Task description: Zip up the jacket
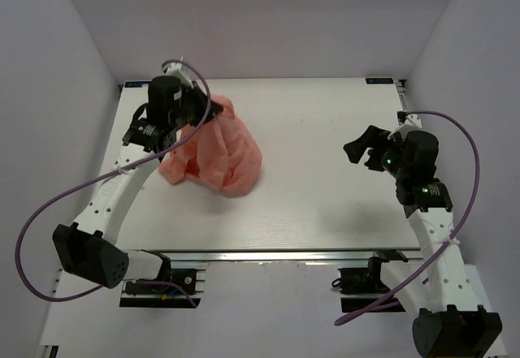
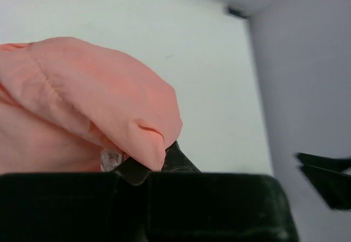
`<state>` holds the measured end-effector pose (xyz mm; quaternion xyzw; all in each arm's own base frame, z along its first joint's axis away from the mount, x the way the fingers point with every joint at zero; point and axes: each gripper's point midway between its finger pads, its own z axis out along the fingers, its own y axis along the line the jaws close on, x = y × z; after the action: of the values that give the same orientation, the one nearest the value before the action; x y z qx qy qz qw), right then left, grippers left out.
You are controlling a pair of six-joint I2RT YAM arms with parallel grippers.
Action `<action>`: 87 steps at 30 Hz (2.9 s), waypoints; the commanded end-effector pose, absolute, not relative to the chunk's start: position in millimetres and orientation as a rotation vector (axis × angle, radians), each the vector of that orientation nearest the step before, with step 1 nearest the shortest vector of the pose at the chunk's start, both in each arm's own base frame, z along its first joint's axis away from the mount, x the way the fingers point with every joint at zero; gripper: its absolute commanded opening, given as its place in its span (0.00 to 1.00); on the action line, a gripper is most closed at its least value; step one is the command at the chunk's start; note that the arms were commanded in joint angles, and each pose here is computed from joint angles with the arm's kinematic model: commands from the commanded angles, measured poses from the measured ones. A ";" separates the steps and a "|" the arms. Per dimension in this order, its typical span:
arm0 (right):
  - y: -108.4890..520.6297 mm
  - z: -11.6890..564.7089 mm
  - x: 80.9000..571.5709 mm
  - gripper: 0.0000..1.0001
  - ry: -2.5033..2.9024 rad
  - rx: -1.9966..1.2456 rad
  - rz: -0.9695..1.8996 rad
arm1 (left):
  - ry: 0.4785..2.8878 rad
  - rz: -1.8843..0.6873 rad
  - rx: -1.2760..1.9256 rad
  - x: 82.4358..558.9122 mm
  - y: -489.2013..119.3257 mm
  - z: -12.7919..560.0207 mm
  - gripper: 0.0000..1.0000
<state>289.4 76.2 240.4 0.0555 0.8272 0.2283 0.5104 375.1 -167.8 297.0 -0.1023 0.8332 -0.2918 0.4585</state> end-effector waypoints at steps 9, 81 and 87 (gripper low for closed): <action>85.3 259.9 287.2 0.89 1.881 0.023 0.588 | 1.529 -1.023 0.134 358.3 -221.6 494.4 0.00; 241.9 448.9 479.8 0.00 1.472 -0.413 0.376 | 1.614 -0.434 0.010 511.7 -182.4 401.1 0.00; 214.4 528.4 401.0 0.00 1.245 -0.433 0.408 | 1.301 -0.419 -0.087 392.3 -121.1 527.7 0.00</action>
<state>427.1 220.7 502.7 -0.1799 0.6218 0.1871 0.7389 447.3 -158.8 475.7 0.0017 0.6601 -0.2042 0.7229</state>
